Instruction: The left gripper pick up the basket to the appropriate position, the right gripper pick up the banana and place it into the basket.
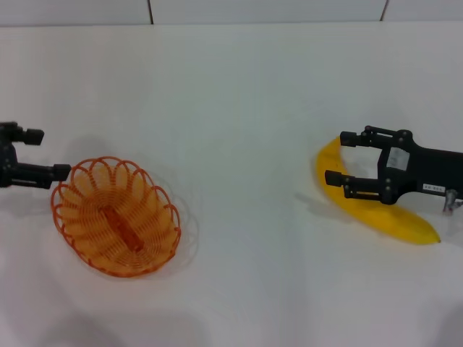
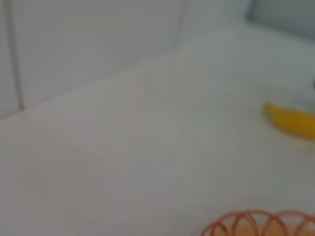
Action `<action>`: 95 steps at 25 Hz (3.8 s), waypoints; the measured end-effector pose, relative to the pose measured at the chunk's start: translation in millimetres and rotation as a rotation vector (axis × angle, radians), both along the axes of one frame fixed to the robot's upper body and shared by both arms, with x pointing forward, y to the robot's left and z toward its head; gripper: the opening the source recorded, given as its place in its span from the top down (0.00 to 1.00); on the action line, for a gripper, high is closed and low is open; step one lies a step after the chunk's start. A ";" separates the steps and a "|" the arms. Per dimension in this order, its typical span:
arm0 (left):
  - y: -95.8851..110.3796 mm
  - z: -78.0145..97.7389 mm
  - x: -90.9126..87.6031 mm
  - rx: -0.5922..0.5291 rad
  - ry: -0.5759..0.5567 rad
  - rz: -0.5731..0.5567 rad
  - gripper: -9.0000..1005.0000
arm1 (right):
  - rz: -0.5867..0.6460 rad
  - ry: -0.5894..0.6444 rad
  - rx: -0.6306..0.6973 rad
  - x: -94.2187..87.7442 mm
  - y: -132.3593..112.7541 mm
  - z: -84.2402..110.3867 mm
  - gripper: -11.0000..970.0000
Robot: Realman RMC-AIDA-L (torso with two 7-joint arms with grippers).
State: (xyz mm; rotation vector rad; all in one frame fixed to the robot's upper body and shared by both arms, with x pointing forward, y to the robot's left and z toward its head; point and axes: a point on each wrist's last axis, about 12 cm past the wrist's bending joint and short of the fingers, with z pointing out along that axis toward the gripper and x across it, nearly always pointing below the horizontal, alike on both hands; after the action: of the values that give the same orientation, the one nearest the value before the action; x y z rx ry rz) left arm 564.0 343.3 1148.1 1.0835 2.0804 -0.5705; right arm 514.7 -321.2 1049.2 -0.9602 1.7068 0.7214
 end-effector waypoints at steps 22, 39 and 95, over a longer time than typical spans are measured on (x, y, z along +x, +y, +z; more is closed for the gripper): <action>-71.6 -9.2 47.2 0.363 -0.139 -0.285 0.15 | 0.026 -0.013 0.003 8.5 8.7 4.4 0.18; -84.3 -17.9 54.6 0.380 -0.148 -0.283 0.16 | 0.028 -0.016 0.005 9.9 10.1 5.2 0.18; -100.4 -23.1 52.9 0.401 -0.109 -0.323 0.26 | 0.022 -0.015 0.009 8.8 9.3 4.7 0.18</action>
State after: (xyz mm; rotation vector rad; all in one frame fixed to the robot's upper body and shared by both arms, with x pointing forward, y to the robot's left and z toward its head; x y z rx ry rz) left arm 616.9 242.9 1125.0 1.6613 1.9830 -0.2363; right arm 523.5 -311.9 1053.9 -0.9774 1.6816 0.7339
